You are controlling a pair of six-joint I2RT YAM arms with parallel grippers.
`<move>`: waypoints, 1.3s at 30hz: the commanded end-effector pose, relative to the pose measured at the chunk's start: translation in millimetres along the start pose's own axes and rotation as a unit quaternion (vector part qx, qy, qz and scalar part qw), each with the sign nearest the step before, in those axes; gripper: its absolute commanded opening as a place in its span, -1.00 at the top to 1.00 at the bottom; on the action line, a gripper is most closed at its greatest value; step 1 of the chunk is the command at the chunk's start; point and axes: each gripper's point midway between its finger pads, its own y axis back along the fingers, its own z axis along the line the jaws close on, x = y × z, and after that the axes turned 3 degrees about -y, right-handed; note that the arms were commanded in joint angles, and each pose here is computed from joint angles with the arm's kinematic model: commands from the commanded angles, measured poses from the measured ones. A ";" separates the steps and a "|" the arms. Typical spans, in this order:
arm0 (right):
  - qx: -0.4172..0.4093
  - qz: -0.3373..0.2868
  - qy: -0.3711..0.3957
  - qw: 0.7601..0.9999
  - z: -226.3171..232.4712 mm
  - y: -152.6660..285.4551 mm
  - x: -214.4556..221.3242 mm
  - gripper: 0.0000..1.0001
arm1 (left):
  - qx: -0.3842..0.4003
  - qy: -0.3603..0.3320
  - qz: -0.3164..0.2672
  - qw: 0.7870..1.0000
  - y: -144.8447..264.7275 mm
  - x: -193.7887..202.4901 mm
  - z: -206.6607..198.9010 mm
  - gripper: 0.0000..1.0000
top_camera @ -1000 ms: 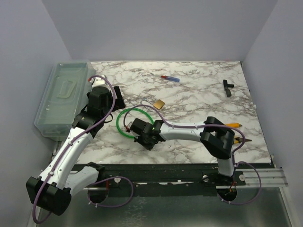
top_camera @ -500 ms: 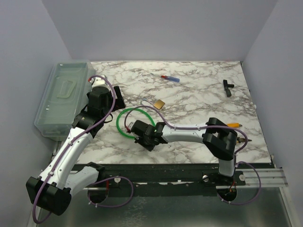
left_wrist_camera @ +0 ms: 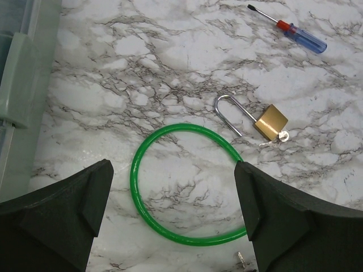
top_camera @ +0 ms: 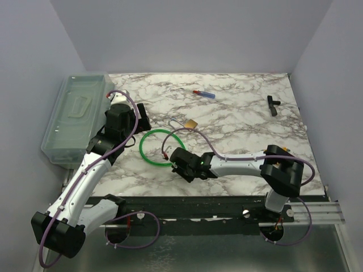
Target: Unlock with the key
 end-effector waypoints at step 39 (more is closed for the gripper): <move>-0.130 -0.340 -0.119 0.924 -40.7 152.0 -98.8 0.99 | 0.250 0.227 0.044 0.940 45.9 4.3 -92.2 -0.65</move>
